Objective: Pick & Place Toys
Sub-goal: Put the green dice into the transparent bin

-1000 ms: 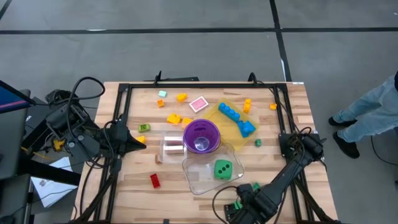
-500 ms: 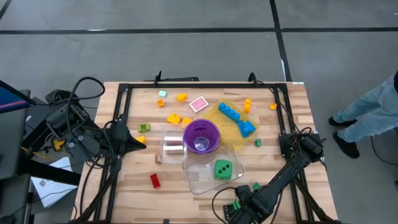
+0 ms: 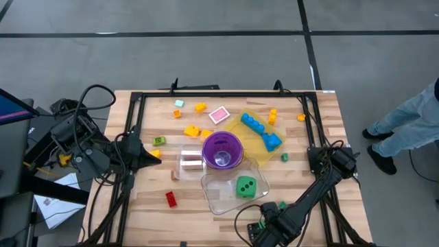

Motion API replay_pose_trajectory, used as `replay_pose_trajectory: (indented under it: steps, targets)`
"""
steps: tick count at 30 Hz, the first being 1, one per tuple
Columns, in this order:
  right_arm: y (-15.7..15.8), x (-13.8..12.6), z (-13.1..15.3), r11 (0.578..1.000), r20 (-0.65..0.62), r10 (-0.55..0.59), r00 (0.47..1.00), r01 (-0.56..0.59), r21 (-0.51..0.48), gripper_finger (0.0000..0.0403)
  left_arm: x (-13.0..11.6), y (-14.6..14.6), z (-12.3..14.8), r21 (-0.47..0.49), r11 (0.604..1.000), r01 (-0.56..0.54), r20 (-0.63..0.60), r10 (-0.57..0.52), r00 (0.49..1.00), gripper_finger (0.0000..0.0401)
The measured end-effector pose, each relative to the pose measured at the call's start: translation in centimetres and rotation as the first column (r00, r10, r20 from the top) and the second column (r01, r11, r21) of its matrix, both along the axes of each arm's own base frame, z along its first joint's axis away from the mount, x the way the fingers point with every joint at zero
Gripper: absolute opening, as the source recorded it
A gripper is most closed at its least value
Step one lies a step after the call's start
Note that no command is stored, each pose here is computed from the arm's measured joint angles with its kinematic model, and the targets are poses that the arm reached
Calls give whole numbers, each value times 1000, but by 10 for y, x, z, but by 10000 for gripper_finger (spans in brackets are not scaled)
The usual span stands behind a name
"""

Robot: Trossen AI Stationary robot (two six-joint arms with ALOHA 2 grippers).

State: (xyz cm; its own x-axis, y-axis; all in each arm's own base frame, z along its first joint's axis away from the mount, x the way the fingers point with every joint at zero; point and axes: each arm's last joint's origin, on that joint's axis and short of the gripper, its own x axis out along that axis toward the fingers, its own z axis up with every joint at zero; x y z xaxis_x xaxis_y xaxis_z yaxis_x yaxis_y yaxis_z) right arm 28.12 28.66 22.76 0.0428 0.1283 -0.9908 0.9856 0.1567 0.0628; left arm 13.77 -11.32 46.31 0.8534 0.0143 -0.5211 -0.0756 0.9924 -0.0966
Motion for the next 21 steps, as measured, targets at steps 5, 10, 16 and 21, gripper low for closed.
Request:
replay_pose_trajectory:
  steps: [5,10,16,21]
  targets:
    - [0,1,-6,1000,15,0,1000,0,8,371,1,1,0,0,1000,-5,0,5,1000,0]
    - [1,1,-16,999,19,2,1000,-3,54,371,1,0,0,-3,1000,-4,3,4,1000,0]
    - [0,-1,-18,999,2,-1,1000,0,38,371,1,0,0,-3,1000,-4,3,4,1000,0]
    - [0,-1,-20,1000,-8,1,1000,-1,29,371,1,0,0,-4,1000,-4,3,4,1000,0]
